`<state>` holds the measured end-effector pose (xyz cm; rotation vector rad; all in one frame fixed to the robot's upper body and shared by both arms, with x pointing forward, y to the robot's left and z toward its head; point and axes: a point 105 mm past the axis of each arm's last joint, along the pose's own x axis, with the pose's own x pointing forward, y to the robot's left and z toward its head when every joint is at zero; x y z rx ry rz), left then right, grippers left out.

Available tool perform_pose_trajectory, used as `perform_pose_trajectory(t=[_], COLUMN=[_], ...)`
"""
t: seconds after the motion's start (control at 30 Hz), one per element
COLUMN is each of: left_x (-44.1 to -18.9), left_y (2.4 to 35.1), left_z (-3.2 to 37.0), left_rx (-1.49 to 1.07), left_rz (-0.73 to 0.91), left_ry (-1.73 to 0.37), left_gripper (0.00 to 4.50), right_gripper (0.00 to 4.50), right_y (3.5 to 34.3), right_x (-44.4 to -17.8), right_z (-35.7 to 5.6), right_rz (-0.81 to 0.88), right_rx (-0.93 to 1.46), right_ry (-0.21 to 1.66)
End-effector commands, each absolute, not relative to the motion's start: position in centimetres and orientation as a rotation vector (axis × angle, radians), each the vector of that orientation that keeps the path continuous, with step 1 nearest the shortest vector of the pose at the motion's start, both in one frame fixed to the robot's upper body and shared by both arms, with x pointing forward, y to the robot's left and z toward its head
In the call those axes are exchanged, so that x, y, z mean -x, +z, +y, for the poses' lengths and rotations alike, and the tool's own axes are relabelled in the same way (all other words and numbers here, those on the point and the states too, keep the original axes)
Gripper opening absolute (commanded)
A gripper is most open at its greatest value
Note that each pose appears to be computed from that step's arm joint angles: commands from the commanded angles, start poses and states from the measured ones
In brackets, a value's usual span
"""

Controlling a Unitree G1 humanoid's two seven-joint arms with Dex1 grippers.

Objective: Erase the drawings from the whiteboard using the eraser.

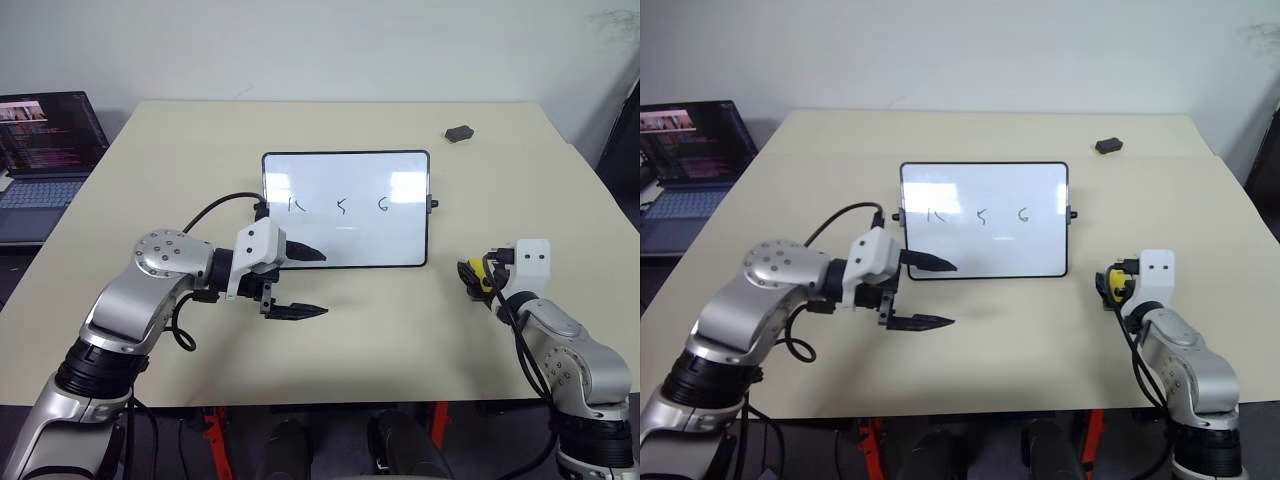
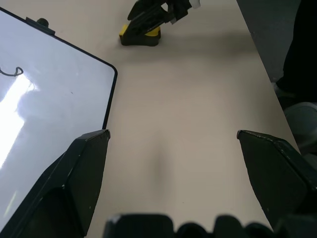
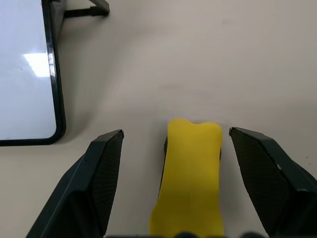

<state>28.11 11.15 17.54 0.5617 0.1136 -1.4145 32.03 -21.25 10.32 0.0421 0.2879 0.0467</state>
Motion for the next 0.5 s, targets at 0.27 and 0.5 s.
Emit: perform_pose_trajectory(t=[0.27, 0.5], left_x=[-27.8, -27.9], left_y=[18.3, 18.2], left_z=[10.7, 10.9], left_rx=[-0.586, -0.584], left_rz=[0.074, 0.084], left_ry=[-1.436, -1.433], left_gripper=[4.50, 4.50], right_gripper=[3.72, 3.72], right_y=[11.1, 10.7], right_x=[-32.9, -33.0], right_z=[-22.0, -22.6], right_rz=[0.232, 0.237], right_rx=[-0.044, -0.046], right_ry=[0.014, -0.004])
